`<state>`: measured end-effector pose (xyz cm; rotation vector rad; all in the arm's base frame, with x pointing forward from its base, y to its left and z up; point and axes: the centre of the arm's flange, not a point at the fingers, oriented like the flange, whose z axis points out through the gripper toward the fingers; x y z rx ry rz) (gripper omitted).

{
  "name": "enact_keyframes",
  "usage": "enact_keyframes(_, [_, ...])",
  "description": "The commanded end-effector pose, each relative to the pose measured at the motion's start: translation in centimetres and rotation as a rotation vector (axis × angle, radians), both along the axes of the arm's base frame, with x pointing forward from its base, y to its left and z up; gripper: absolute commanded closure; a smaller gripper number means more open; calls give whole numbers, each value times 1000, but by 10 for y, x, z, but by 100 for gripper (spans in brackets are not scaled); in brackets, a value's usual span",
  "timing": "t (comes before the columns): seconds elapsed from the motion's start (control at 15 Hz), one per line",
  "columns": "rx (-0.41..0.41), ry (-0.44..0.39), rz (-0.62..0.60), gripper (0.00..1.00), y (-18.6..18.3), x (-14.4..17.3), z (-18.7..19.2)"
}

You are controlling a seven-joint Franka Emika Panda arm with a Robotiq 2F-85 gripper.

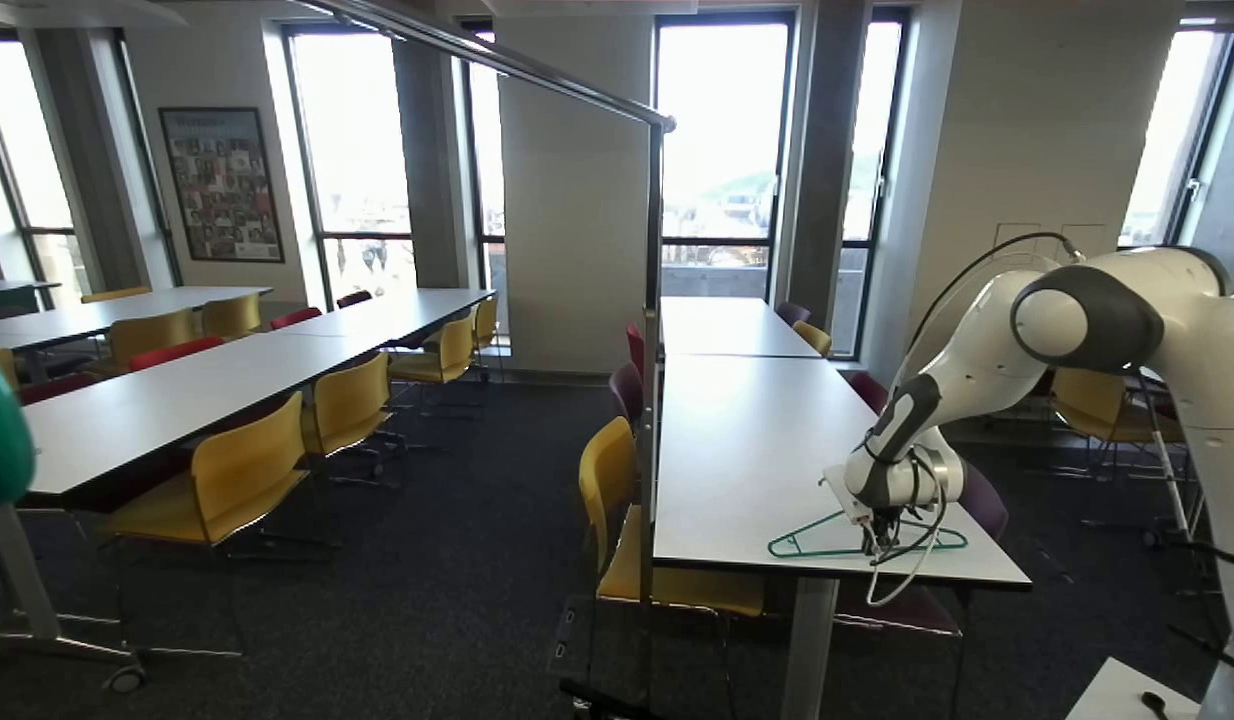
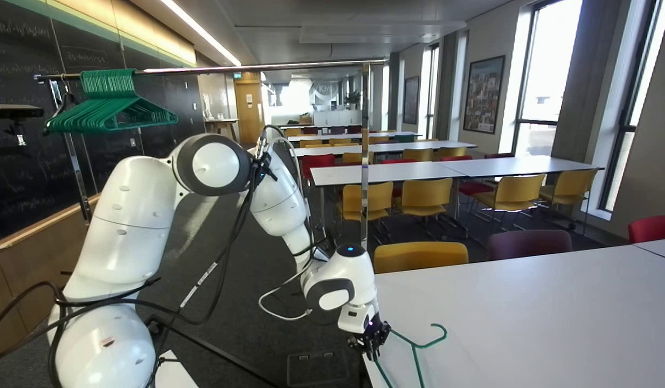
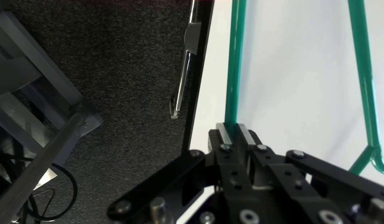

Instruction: Put the hanger from the table on the rail.

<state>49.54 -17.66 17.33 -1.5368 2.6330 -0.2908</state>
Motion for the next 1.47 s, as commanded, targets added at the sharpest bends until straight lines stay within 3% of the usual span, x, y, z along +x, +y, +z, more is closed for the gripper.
enact_keyframes(0.0, [-62, -110, 45, 98, 40, -38, 43])
enact_keyframes(0.27, [-119, -243, 64, 98, 58, -56, 73])
enact_keyframes(0.67, [-236, -553, -28, 98, 67, -78, 125])
enact_keyframes(1.0, [-229, -687, -37, 98, 71, -50, 187])
enact_keyframes(1.4, [-252, -796, 39, 98, 88, -16, 247])
